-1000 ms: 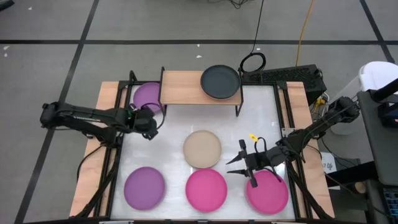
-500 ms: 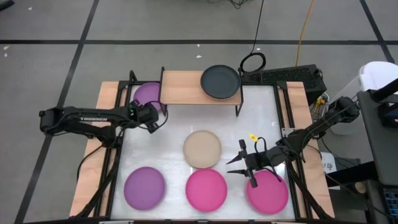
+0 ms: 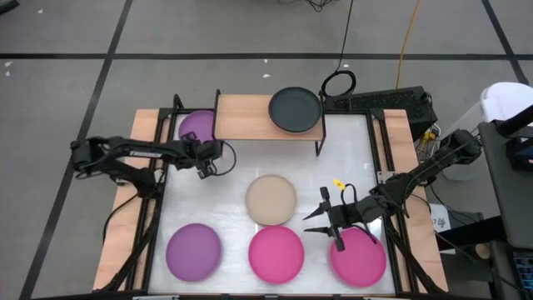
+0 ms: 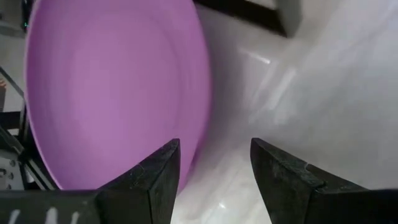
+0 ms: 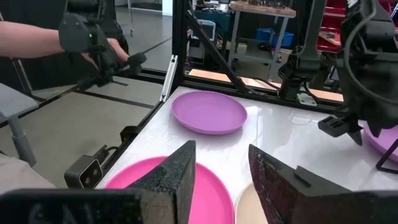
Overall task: Place and stack plates onto a shelf
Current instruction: Stack the top violet plate on top of the black plate on the shelf
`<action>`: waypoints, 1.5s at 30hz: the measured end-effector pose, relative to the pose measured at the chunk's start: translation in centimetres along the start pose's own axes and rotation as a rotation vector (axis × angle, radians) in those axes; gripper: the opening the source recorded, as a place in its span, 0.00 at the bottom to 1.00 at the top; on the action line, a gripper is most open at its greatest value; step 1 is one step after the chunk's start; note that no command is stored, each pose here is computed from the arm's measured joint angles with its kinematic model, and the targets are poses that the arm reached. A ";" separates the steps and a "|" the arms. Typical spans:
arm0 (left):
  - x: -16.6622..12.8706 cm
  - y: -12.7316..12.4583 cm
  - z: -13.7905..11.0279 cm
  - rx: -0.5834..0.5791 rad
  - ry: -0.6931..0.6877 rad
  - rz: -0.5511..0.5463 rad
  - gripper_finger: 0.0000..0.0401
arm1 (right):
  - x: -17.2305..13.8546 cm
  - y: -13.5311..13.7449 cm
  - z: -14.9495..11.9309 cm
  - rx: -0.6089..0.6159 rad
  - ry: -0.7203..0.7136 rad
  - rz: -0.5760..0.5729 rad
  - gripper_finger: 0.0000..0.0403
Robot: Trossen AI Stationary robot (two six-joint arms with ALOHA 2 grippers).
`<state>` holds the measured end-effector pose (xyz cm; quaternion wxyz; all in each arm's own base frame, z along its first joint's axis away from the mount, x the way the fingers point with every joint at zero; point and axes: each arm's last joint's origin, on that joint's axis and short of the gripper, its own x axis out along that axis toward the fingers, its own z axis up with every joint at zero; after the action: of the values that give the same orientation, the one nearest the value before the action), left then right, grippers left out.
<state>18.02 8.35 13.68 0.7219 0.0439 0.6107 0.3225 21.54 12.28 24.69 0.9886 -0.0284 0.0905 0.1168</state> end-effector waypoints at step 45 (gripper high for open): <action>-11.7 -3.4 0.0 -0.145 0.004 -0.517 0.03 | -0.1 0.2 -0.1 0.040 0.011 0.014 0.32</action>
<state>18.88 -0.44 22.13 0.7804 -0.1657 0.5782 0.1706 21.42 12.42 24.58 0.9877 -0.0085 0.0983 0.1215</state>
